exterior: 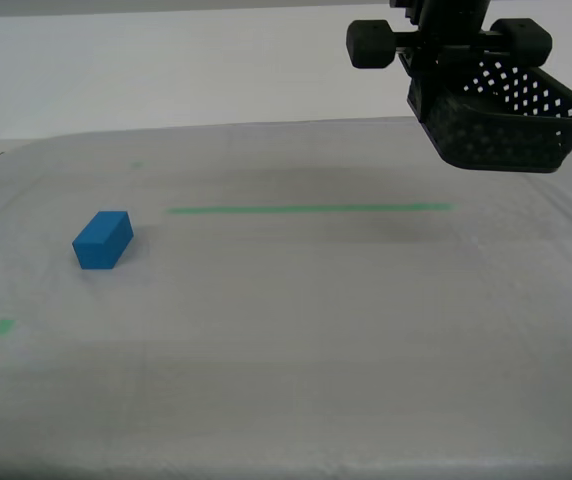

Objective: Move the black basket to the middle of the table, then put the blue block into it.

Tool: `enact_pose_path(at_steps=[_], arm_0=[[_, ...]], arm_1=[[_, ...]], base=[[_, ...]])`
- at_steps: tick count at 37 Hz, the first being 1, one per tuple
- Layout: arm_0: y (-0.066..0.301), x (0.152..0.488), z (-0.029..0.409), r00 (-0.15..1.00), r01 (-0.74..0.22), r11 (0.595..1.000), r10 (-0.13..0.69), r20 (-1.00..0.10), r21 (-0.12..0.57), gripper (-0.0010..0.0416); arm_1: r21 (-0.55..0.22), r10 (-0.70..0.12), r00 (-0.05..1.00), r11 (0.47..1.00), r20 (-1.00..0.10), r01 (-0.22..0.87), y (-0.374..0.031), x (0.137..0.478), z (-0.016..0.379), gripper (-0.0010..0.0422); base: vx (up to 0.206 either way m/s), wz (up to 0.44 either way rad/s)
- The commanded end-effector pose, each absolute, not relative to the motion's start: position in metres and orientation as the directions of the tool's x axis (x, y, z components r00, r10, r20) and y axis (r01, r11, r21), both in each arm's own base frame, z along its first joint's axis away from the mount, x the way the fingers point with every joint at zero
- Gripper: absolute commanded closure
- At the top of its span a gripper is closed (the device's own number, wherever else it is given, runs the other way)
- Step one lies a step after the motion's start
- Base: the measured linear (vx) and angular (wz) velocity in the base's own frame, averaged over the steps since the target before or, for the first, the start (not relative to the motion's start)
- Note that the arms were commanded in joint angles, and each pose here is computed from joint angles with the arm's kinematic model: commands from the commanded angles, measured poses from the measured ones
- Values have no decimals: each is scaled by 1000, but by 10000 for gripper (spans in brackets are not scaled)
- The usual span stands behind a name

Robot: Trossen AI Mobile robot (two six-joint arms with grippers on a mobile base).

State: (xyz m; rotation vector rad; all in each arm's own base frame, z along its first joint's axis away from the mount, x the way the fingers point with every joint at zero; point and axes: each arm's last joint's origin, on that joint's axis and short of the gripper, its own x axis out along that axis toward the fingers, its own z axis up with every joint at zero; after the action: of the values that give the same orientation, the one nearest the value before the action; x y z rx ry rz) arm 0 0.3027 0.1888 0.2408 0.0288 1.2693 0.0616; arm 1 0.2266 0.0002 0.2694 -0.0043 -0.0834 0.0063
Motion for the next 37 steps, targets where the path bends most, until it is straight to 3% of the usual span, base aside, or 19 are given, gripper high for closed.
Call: enact_pose_path(at_steps=[1, 10, 37], arm_0=[[194, 303, 249, 318, -13, 997, 73, -945, 73, 406], [204, 311, 265, 361, -13, 993, 114, -926, 117, 406], [277, 379, 246, 295, -99, 989, 138, -945, 114, 406]], arm_1=[[-3, 7, 996, 1000, 89, -7, 0, 227, 270, 412], [-3, 6, 996, 1000, 90, -6, 0, 227, 270, 412], [-3, 6, 996, 1000, 90, -6, 0, 227, 270, 412]], base=[[0, 0], [0, 0], [0, 0]])
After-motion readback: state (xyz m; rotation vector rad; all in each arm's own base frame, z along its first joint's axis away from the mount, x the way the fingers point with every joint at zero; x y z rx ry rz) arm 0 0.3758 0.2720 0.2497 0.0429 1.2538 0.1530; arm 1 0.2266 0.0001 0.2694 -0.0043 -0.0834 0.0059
